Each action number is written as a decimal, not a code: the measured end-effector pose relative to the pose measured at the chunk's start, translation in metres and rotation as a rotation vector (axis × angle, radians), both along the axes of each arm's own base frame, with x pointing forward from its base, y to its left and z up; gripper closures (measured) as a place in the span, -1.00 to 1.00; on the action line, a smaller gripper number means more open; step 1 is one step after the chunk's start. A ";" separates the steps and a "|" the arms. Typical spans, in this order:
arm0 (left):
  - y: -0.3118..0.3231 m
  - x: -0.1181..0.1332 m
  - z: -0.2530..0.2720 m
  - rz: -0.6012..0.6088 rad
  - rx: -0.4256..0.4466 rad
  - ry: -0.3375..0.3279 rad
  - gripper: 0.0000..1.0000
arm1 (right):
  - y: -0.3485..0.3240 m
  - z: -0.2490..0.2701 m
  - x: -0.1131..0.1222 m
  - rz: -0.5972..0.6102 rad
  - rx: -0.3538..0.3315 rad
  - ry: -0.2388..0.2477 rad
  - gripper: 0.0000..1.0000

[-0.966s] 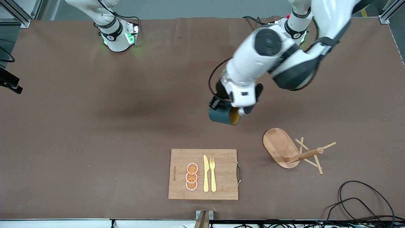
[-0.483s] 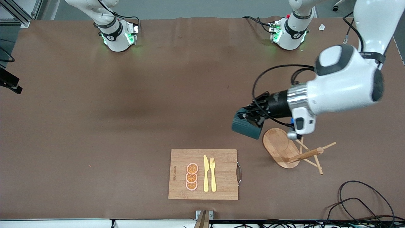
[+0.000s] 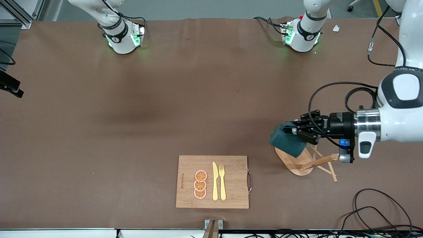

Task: Pass cup and hang on rack
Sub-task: 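Lift the mug with the left gripper and carry it to the rack, then hook the mug handle onto a rack peg with the left gripper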

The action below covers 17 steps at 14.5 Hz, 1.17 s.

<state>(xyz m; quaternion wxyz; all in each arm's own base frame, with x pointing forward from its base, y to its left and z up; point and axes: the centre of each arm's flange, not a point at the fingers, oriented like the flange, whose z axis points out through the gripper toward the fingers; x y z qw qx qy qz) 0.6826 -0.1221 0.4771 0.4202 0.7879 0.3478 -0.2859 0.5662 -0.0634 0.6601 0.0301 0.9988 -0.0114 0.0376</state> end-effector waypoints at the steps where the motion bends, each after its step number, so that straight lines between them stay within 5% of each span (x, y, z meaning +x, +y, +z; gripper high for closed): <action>1: 0.011 0.003 -0.013 -0.014 -0.021 -0.009 0.58 | 0.000 0.000 0.000 0.000 0.000 0.000 -1.00; 8: 0.048 0.008 -0.076 -0.076 -0.136 -0.063 0.58 | 0.000 0.000 0.000 0.000 0.000 0.001 -1.00; 17: 0.083 0.004 -0.105 -0.115 -0.166 -0.083 0.58 | 0.000 0.000 0.000 0.001 0.000 0.001 -1.00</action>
